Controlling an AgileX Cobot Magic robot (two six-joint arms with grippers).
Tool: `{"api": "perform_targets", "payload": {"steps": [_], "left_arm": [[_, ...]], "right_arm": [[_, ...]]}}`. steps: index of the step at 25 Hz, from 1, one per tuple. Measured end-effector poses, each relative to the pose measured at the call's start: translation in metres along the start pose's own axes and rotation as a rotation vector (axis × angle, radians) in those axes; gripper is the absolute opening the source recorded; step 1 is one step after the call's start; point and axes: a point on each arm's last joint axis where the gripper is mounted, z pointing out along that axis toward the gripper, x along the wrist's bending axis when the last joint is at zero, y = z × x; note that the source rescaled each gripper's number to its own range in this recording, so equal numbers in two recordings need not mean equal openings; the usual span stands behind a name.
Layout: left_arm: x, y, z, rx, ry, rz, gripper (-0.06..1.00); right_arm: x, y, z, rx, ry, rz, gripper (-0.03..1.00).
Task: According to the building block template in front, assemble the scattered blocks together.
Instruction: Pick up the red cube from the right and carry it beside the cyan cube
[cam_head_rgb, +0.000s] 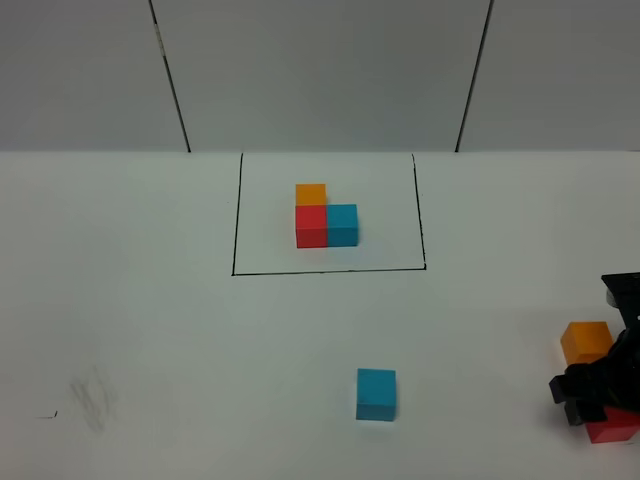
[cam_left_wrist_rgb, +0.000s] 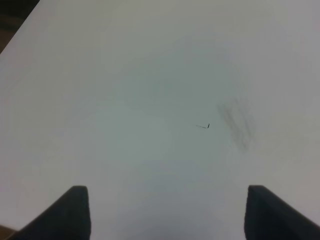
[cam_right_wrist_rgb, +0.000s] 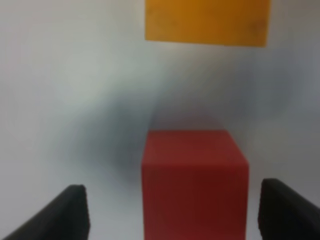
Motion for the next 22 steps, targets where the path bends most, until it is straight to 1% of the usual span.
{"api": "perform_targets", "payload": {"steps": [6, 7, 8, 9, 11, 12, 13, 19, 22], "left_arm": [[0.0, 0.0, 0.0, 0.0, 0.0, 0.0, 0.48], [0.0, 0.0, 0.0, 0.0, 0.0, 0.0, 0.48], [0.0, 0.0, 0.0, 0.0, 0.0, 0.0, 0.48], [0.0, 0.0, 0.0, 0.0, 0.0, 0.0, 0.48], [0.0, 0.0, 0.0, 0.0, 0.0, 0.0, 0.48], [0.0, 0.0, 0.0, 0.0, 0.0, 0.0, 0.48], [0.0, 0.0, 0.0, 0.0, 0.0, 0.0, 0.48], [0.0, 0.0, 0.0, 0.0, 0.0, 0.0, 0.48], [0.0, 0.0, 0.0, 0.0, 0.0, 0.0, 0.48]], "right_arm": [[0.0, 0.001, 0.014, 0.024, 0.004, 0.004, 0.46], [0.0, 0.001, 0.015, 0.027, 0.004, 0.004, 0.45], [0.0, 0.001, 0.017, 0.028, 0.004, 0.005, 0.41], [0.0, 0.001, 0.018, 0.03, 0.003, 0.004, 0.35], [0.0, 0.001, 0.02, 0.031, 0.003, 0.003, 0.13], [0.0, 0.001, 0.021, 0.029, 0.003, 0.003, 0.0], [0.0, 0.001, 0.021, 0.026, 0.003, 0.002, 0.02], [0.0, 0.002, 0.018, 0.018, 0.003, -0.002, 0.02], [0.001, 0.001, 0.0, -0.013, 0.012, 0.009, 0.02]]}}
